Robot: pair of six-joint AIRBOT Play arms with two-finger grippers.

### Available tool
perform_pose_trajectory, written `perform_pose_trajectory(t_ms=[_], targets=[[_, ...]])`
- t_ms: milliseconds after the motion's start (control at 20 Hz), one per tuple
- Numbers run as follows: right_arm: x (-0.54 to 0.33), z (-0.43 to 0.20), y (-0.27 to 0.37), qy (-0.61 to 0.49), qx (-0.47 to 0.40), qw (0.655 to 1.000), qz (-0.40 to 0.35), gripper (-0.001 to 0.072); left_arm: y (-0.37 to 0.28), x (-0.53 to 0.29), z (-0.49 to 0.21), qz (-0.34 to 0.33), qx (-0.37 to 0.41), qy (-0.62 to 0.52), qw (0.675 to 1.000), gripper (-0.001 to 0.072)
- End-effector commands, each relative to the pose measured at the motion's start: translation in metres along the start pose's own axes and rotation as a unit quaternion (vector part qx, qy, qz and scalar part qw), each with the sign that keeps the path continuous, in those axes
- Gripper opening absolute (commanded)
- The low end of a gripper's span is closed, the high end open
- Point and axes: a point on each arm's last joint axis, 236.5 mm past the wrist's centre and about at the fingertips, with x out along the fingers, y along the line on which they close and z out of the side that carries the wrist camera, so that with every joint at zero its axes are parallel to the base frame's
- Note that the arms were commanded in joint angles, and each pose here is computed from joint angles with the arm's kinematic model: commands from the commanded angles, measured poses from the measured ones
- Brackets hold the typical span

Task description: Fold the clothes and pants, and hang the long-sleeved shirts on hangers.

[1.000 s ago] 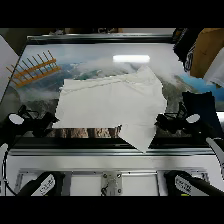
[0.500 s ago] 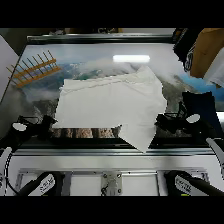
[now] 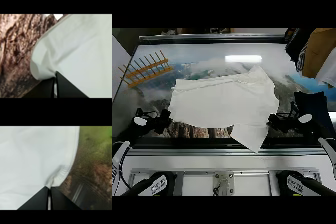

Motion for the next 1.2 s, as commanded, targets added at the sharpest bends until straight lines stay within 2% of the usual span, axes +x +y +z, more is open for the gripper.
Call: perform_pose_trajectory(t_ms=[0,150,300,450,550,650,800,900,1000,1100,1150], targets=[[-0.011,0.013,0.014,-0.01,-0.015,1.0,0.011,0.0013,-0.047,-0.022,0.02,-0.044,0.04,-0.026,0.998,0.0007],[-0.066,0.061,0.067,-0.067,-0.078,0.994,0.046,0.0012,-0.132,-0.105,0.058,-0.143,0.097,-0.115,0.978,0.0007],[-0.179,0.101,0.156,-0.17,-0.202,0.96,0.09,0.0012,-0.214,-0.238,0.07,-0.251,0.167,-0.218,0.928,0.0007],[-0.32,0.097,0.238,-0.304,-0.3,0.894,0.134,0.0012,-0.253,-0.377,0.046,-0.34,0.221,-0.315,0.858,0.0007],[-0.413,0.069,0.276,-0.397,-0.344,0.836,0.159,0.0012,-0.258,-0.457,0.017,-0.386,0.248,-0.368,0.809,0.0007],[-0.482,0.03,0.296,-0.466,-0.373,0.783,0.177,0.0012,-0.254,-0.524,-0.014,-0.423,0.266,-0.412,0.762,0.0007],[-0.55,-0.014,0.297,-0.55,-0.392,0.719,0.163,0.0012,-0.238,-0.595,-0.055,-0.459,0.287,-0.461,0.703,0.0007],[-0.577,-0.029,0.286,-0.589,-0.38,0.698,0.148,0.0012,-0.228,-0.615,-0.069,-0.462,0.294,-0.48,0.685,0.0007],[-0.584,-0.034,0.278,-0.599,-0.36,0.701,0.142,0.0012,-0.224,-0.614,-0.071,-0.461,0.294,-0.481,0.685,0.0007],[-0.575,-0.026,0.275,-0.587,-0.353,0.715,0.139,0.0011,-0.227,-0.589,-0.059,-0.45,0.287,-0.465,0.707,0.0007],[-0.563,-0.016,0.274,-0.57,-0.344,0.733,0.139,0.0011,-0.23,-0.567,-0.048,-0.437,0.285,-0.449,0.725,0.0006]])
